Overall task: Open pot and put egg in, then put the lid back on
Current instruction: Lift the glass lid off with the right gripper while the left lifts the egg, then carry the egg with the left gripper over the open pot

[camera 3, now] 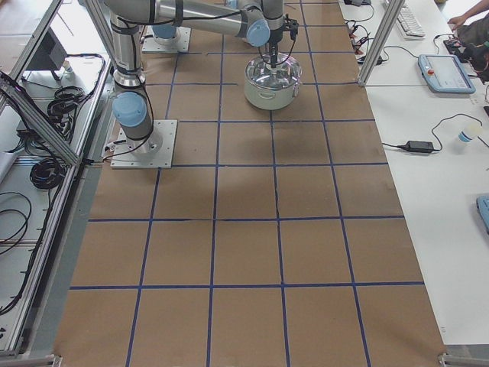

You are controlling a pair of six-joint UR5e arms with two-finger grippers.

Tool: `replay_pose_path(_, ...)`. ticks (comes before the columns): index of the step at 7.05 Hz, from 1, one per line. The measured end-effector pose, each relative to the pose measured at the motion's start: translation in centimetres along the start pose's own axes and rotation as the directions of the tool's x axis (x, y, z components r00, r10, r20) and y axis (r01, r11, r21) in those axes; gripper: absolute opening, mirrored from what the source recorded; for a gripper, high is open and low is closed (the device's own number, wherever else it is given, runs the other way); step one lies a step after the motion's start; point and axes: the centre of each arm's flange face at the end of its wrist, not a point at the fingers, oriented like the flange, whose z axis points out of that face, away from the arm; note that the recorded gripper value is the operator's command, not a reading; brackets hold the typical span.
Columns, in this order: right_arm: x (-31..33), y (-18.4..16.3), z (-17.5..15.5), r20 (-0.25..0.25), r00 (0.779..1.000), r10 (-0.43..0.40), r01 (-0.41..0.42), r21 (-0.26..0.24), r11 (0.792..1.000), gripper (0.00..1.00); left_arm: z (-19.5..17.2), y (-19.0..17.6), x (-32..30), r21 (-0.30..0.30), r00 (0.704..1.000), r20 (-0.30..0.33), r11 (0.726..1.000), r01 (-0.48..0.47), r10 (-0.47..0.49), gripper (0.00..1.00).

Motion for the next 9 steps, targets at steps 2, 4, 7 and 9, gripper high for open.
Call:
replay_pose_path(2, 2.6, -1.3, -3.1, 0.002, 0.999, 0.042, -0.042, 0.022, 0.999, 0.21, -0.2, 0.0, 0.0, 0.004, 1.0, 0.001, 1.0, 0.0, 0.0, 0.03)
replay_pose_path(4, 6.6, -2.0, -5.9, 0.006, 0.998, 0.066, -0.067, 0.02, 0.998, 0.22, -0.4, 0.0, 0.0, 0.007, 1.0, 0.001, 1.0, -0.002, 0.002, 0.02)
replay_pose_path(7, 10.2, -0.8, -8.3, 0.032, 0.997, 0.065, -0.064, -0.036, 0.997, 0.16, -1.3, -0.2, 0.0, 0.029, 1.0, 0.002, 1.0, -0.01, 0.01, 0.02)
replay_pose_path(9, 11.7, -0.5, -8.5, 0.047, 0.997, 0.061, -0.058, -0.071, 0.996, 0.15, -3.5, -0.8, 0.2, 0.062, 1.0, 0.005, 0.998, -0.017, 0.016, 0.02)
